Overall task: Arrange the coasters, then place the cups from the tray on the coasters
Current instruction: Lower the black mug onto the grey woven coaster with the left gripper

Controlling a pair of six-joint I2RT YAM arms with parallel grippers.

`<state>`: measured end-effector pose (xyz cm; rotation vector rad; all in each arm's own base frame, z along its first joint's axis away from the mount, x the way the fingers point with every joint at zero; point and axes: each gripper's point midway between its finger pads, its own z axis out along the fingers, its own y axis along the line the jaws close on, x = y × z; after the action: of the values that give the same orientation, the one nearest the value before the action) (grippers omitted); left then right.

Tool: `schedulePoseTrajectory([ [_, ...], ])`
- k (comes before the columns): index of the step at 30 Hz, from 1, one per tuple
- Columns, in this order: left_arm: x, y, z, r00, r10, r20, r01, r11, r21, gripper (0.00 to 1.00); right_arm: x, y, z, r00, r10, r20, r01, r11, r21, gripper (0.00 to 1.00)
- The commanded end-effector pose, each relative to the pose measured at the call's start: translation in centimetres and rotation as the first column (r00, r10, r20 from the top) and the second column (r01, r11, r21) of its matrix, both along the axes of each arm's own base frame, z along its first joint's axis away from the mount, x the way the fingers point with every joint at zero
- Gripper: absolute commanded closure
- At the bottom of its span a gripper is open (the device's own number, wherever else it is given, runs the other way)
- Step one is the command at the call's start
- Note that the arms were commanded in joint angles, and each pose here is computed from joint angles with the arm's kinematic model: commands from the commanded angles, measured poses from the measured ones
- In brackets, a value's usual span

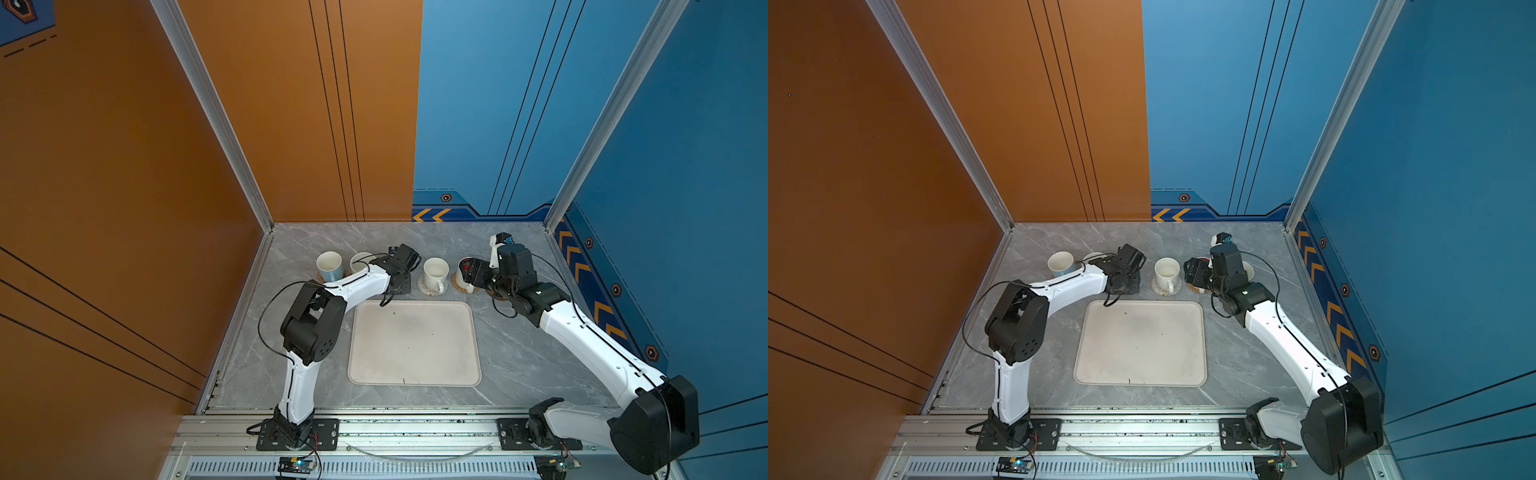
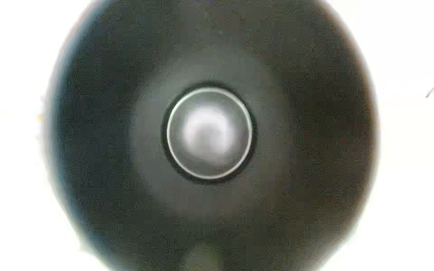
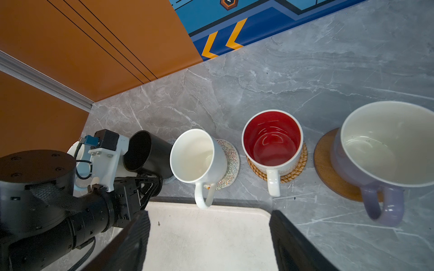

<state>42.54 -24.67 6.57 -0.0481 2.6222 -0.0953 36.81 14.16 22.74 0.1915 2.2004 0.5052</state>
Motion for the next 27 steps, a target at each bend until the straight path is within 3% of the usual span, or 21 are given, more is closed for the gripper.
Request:
schedulePoseTrajectory([
  [1,0.5,0.2,1.2,1.0,-0.004,0.014,0.004,1.0,-0.014,0.64,0.3,0.3,-0.2,1.0,0.012,-0.001,-0.012,1.0,0.011,0.21],
  [10,0.3,0.2,1.5,1.0,-0.005,0.016,0.005,1.0,-0.02,0.5,0.3,0.3,-0.3,1.0,0.013,-0.003,-0.013,1.0,0.012,0.21],
  [27,-0.6,0.0,5.1,0.996,-0.023,0.082,0.026,0.999,-0.041,0.45,0.3,0.6,-0.2,1.0,0.018,-0.001,-0.018,1.0,0.024,0.22],
])
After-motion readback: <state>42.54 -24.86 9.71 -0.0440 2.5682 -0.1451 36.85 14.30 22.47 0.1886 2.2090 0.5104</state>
